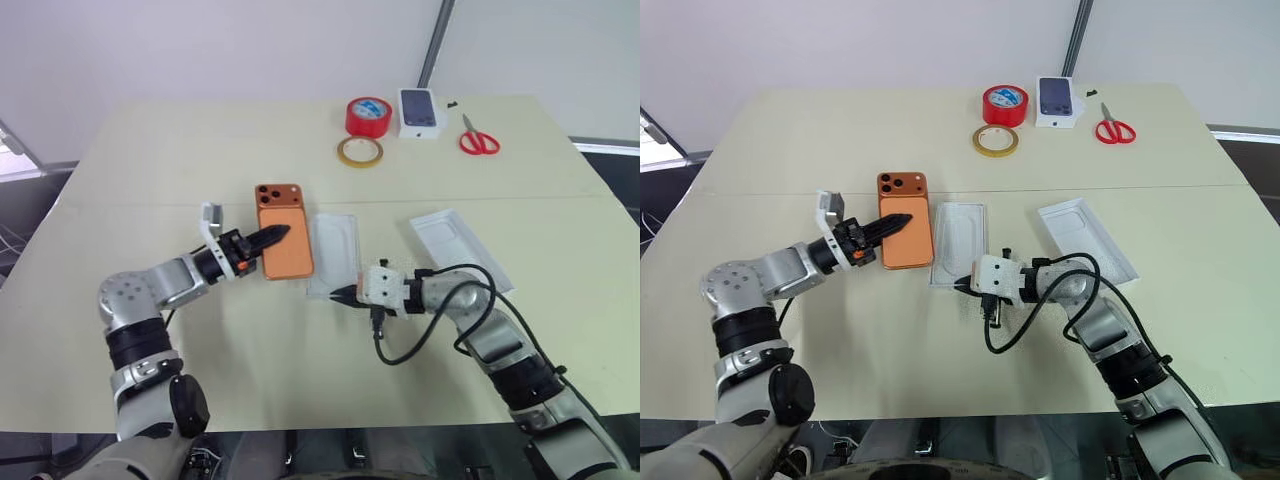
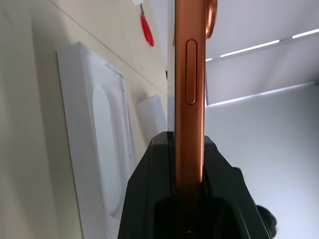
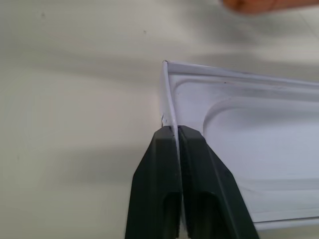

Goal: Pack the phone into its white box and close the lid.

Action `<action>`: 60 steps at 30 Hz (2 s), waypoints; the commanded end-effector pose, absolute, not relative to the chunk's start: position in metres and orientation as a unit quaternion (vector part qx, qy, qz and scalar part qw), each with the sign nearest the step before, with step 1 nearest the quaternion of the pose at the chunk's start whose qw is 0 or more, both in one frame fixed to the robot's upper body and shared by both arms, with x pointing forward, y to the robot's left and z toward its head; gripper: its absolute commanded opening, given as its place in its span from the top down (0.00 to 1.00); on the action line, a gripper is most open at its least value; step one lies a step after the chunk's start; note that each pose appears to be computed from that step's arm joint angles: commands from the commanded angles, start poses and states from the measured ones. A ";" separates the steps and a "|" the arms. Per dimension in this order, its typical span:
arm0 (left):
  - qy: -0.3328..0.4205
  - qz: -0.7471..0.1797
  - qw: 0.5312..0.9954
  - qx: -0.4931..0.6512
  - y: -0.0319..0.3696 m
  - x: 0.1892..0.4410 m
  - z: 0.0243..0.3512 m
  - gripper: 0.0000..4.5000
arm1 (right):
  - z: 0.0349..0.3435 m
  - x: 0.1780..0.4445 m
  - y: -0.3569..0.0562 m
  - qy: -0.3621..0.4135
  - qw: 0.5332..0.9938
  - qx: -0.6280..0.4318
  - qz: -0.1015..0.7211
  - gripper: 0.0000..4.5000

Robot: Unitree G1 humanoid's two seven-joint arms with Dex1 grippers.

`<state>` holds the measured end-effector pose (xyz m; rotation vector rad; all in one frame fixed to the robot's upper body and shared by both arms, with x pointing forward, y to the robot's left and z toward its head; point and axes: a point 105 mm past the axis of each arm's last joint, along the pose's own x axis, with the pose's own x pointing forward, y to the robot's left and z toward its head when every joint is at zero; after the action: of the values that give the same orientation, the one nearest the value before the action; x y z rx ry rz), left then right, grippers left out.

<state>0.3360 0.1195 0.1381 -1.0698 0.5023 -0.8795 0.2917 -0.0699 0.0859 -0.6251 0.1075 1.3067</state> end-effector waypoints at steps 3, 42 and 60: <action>0.212 -0.423 0.738 -0.481 0.104 0.338 0.147 1.00 | 0.117 0.283 -0.073 0.015 0.751 -0.250 0.611 0.33; 0.328 -0.446 0.723 -0.412 0.042 0.348 0.138 0.00 | 0.128 0.320 -0.153 0.060 0.846 -0.253 0.466 0.00; 0.348 -0.413 0.772 -0.335 0.057 0.349 0.147 0.00 | 0.128 0.325 -0.141 0.046 0.846 -0.245 0.471 0.00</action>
<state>0.3491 0.0544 0.1347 -0.7148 0.7997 -0.8682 0.3219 -0.1434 0.1165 -0.4984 0.1446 0.9949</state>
